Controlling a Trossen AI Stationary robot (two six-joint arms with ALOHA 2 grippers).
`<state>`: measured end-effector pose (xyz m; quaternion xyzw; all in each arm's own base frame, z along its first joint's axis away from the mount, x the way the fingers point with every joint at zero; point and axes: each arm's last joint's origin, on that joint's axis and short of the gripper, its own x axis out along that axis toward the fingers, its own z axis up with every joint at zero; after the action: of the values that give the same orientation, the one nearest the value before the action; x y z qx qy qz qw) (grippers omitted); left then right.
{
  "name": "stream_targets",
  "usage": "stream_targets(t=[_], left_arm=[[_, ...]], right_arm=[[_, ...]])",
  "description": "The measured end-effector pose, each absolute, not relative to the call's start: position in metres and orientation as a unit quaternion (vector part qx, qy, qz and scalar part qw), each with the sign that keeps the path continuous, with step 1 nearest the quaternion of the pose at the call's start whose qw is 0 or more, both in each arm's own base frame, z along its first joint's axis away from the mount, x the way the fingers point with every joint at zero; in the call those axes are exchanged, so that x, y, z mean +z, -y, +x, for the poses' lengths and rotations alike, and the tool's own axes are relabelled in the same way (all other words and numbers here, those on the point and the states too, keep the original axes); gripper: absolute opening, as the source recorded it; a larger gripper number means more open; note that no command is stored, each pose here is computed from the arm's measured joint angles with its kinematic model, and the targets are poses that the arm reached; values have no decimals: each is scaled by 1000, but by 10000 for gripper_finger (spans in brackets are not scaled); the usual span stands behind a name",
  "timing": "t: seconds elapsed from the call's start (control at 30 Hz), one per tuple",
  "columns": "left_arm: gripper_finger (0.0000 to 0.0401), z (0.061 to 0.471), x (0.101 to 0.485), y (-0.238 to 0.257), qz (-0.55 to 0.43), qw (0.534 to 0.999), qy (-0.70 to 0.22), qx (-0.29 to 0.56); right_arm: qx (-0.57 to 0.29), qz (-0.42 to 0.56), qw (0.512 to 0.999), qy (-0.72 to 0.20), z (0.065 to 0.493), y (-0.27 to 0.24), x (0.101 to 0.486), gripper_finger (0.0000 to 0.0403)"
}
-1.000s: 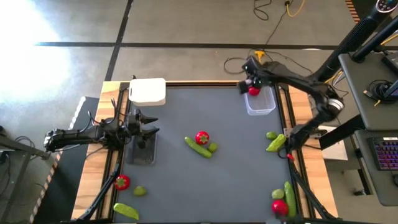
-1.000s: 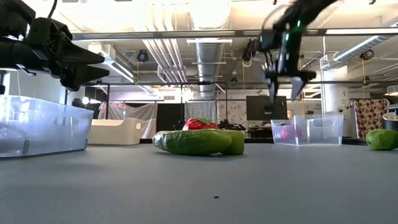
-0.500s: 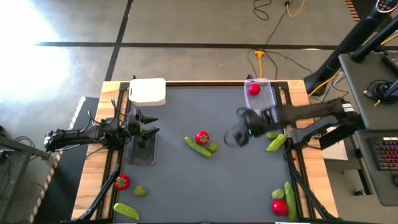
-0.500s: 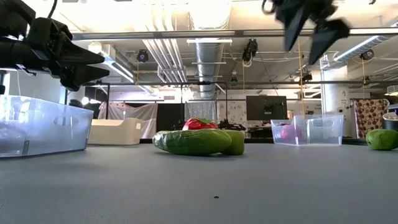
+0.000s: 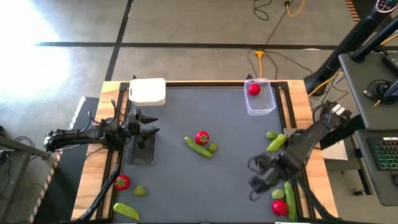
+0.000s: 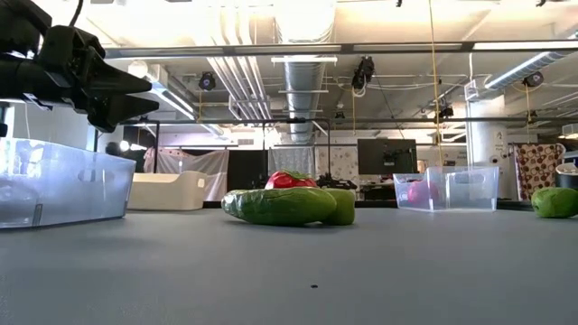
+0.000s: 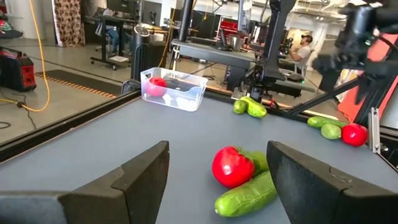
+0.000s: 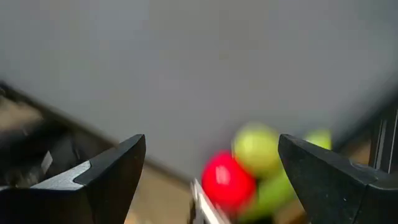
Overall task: Sort produce into baskets
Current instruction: Put the red tomato into the transparent bin
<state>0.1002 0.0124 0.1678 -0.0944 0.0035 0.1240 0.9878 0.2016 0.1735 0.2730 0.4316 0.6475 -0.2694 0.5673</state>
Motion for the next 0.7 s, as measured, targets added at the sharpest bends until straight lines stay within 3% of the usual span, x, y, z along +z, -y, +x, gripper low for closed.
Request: stream_targets(t=[0.17,0.7], left_arm=[[253,100,168,-12,-94,988,-4,124],[253,100,168,-12,-94,988,-4,124]], right_arm=[[-265,433,489,-710,193,-207,257,359],[-209,357,426,-805,204,-254,189,359]])
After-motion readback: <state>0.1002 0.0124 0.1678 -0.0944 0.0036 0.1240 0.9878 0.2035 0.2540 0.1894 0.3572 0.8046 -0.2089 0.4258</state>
